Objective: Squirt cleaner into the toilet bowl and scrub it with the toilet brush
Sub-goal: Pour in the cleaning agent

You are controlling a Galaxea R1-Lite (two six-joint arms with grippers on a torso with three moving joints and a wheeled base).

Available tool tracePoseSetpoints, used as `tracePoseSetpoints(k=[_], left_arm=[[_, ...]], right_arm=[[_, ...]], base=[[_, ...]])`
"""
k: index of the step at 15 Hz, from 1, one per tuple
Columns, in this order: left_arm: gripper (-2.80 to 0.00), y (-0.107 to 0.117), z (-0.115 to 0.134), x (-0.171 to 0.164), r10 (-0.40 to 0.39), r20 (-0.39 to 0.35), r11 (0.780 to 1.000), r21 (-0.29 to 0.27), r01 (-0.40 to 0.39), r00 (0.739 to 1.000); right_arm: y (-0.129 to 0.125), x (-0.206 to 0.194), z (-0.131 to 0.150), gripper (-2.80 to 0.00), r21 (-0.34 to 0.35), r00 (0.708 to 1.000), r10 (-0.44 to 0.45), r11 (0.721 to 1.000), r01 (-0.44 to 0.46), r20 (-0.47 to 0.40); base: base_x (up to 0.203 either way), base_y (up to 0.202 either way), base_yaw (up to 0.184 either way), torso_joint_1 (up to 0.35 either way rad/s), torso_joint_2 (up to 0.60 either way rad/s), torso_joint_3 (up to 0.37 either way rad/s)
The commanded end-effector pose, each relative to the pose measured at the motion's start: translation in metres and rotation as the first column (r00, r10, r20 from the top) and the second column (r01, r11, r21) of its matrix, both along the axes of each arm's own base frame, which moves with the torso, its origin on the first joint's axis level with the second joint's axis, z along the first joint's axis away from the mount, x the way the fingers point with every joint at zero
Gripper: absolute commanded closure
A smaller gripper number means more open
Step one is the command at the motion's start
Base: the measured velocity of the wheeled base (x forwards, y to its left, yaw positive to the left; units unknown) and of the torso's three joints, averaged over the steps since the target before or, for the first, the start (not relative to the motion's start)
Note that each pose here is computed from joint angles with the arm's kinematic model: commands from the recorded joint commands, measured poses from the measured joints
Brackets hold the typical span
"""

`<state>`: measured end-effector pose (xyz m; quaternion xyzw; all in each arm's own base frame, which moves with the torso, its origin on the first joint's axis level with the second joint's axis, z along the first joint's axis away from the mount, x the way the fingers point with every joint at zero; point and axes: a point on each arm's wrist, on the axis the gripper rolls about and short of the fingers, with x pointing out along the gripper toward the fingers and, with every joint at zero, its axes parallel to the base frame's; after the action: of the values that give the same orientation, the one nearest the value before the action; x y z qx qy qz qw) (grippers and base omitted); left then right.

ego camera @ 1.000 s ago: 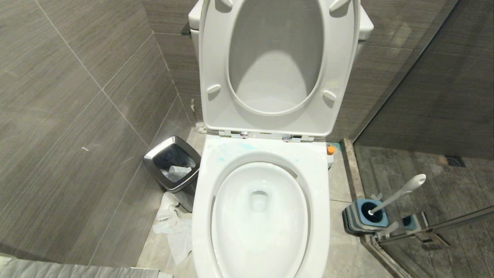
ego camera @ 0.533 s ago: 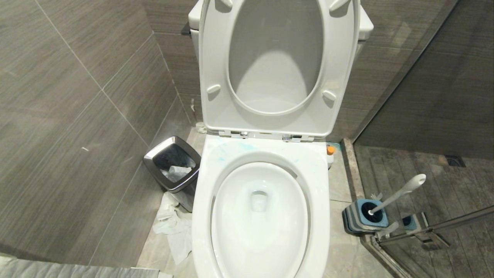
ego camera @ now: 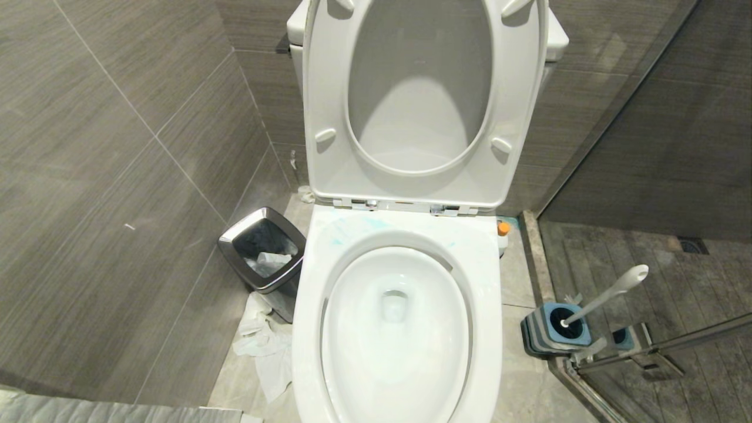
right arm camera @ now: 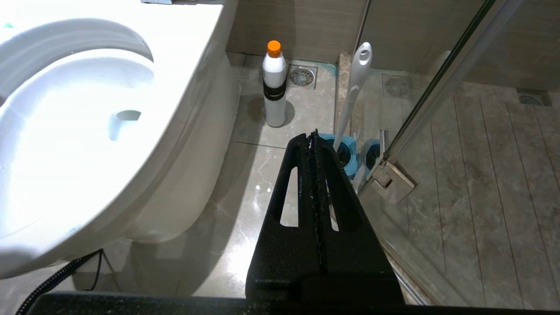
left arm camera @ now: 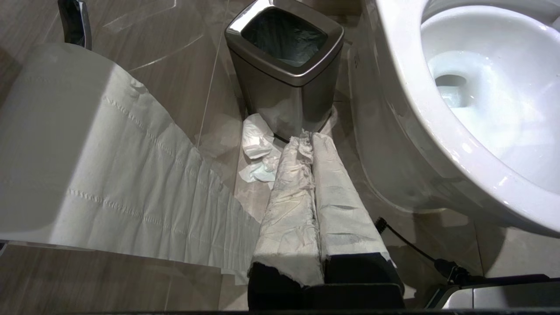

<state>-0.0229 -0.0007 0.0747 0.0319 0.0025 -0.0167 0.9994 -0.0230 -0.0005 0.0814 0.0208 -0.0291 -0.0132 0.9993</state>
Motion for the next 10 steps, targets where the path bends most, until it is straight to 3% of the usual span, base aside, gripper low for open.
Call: tracePoseSetpoints(k=[1, 5, 10], left_arm=[[0.00, 0.0000, -0.0003, 0.0002, -0.001, -0.002, 1.000, 0.001, 0.001, 1.000], [0.00, 0.0000, -0.0004, 0.0002, -0.002, -0.003, 1.000, 0.004, 0.002, 1.000], [0.00, 0.0000, -0.0004, 0.0002, -0.002, -0.003, 1.000, 0.004, 0.002, 1.000]], right_arm=[[0.0000, 0.0020, -0.0070, 0.00, 0.001, 1.000, 0.000, 1.000, 0.000, -0.025], [0.0000, 0.0019, -0.0069, 0.00, 0.001, 1.000, 0.000, 1.000, 0.000, -0.024], [0.0000, 0.0020, -0.0072, 0.00, 0.001, 1.000, 0.000, 1.000, 0.000, -0.025]], base=[[0.000, 0.000, 0.000, 0.000, 0.00, 0.000], [0.000, 0.000, 0.000, 0.001, 0.00, -0.014], [0.000, 0.000, 0.000, 0.002, 0.00, -0.162]])
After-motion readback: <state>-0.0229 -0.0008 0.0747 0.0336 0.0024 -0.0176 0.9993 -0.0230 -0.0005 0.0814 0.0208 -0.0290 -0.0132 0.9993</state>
